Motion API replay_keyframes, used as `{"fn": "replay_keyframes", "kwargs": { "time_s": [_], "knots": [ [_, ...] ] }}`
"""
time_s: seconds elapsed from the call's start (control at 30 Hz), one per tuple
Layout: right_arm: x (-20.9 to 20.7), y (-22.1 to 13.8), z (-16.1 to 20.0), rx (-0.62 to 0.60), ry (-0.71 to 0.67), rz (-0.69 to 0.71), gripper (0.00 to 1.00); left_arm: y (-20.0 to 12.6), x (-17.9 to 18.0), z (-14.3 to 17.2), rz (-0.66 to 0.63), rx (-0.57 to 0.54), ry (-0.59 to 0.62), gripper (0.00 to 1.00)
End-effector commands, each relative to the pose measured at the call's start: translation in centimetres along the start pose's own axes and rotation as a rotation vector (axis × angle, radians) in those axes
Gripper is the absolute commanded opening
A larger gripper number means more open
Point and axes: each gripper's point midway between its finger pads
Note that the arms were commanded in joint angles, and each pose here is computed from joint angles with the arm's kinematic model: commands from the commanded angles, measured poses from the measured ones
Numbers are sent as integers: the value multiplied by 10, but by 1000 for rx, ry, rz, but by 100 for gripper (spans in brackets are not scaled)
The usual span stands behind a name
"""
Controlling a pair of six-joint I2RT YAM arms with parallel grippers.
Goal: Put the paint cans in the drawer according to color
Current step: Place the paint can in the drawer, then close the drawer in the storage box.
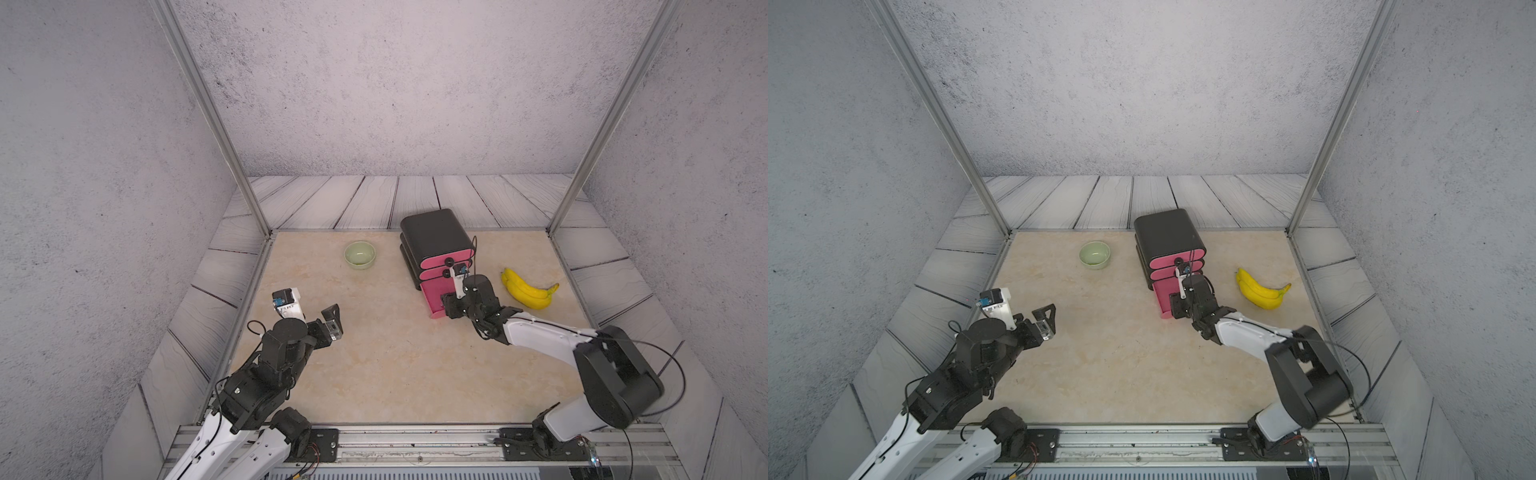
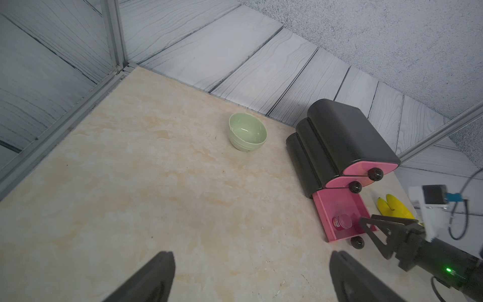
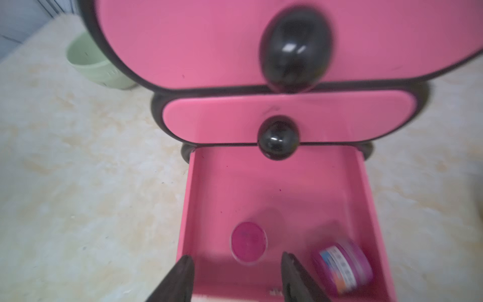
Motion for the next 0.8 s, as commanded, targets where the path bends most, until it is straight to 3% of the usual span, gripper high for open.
{"fn": "replay_keyframes", "kwargs": {
  "time_s": [0.0, 0.17, 0.33, 0.57, 0.77],
  "knots": [
    [-13, -55, -5, -96, 140, 14, 65, 10, -5, 5, 22, 8, 6, 99],
    [-11, -90, 51, 6, 427, -133, 67, 29, -15, 21, 50, 62, -13, 99],
    [-2, -80, 84, 139, 632, -289, 65, 45, -26, 33, 74, 117, -35, 99],
    [8, -40, 94, 329, 622, -387, 55, 49, -28, 43, 71, 172, -46, 99],
    [-4, -6, 95, 369, 641, -374, 52, 41, -21, 40, 58, 158, -48, 99]
  ]
}}
Point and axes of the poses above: each gripper's point midway between its finger pads, its own y axis out along the fingers, its own x axis along the line the jaws close on, z = x × y, and after that the axes turned 6 degrees about -y, right-handed
